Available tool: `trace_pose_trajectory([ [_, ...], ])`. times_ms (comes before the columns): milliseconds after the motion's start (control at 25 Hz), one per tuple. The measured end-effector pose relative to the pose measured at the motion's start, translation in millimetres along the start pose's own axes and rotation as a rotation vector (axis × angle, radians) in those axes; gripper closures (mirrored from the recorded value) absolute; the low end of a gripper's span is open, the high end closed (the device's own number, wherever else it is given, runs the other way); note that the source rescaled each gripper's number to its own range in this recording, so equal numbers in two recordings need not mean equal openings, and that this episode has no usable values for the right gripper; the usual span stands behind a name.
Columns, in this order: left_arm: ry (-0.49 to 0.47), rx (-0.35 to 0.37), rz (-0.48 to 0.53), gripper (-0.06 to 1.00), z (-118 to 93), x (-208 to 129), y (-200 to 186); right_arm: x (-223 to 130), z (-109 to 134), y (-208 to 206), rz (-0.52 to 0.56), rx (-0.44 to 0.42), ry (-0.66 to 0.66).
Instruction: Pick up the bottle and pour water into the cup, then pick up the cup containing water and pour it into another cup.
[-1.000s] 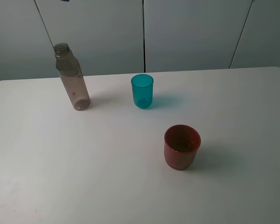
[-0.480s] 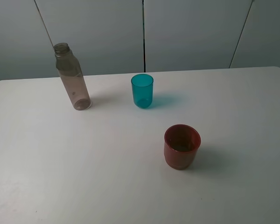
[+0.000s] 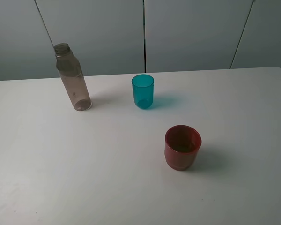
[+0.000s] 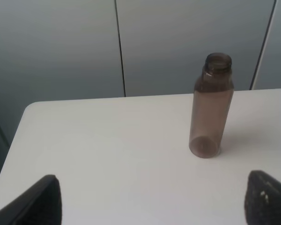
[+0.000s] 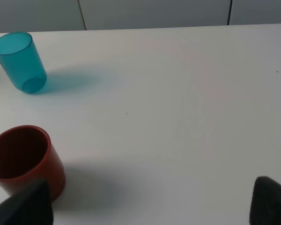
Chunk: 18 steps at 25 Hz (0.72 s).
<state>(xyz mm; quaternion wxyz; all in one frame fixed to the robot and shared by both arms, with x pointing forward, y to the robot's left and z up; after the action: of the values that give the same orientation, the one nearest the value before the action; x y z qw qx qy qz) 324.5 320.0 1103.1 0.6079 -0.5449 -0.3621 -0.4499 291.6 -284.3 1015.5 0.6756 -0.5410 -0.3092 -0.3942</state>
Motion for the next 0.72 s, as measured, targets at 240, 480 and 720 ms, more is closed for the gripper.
trace_pose_trajectory([
  [240,-0.014,0.01,0.052,-0.05,2,-33,-7,0,0,0,0.0,0.0,0.0],
  [480,-0.029,-0.039,0.106,-0.05,-9,-71,-4,0,0,0,0.0,0.0,0.0],
  [720,-0.014,-0.069,0.134,-0.05,-16,-83,1,0,0,0,0.0,0.0,0.0],
])
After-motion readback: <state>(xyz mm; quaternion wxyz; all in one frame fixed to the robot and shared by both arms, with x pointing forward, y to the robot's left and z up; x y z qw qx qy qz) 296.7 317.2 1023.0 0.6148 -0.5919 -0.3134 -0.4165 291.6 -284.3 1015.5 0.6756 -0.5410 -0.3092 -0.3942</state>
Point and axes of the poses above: a point on each arm's last joint axis where the gripper is mounted, y pointing out along that axis toward the gripper, z along the wrist's bending axis when the last joint is at zero, x = y × z, the point moved 7 cm from there along y, pointing out along that axis toward the gripper, and after that the axes turned 10 degrees about y, right-handed, at the moved point
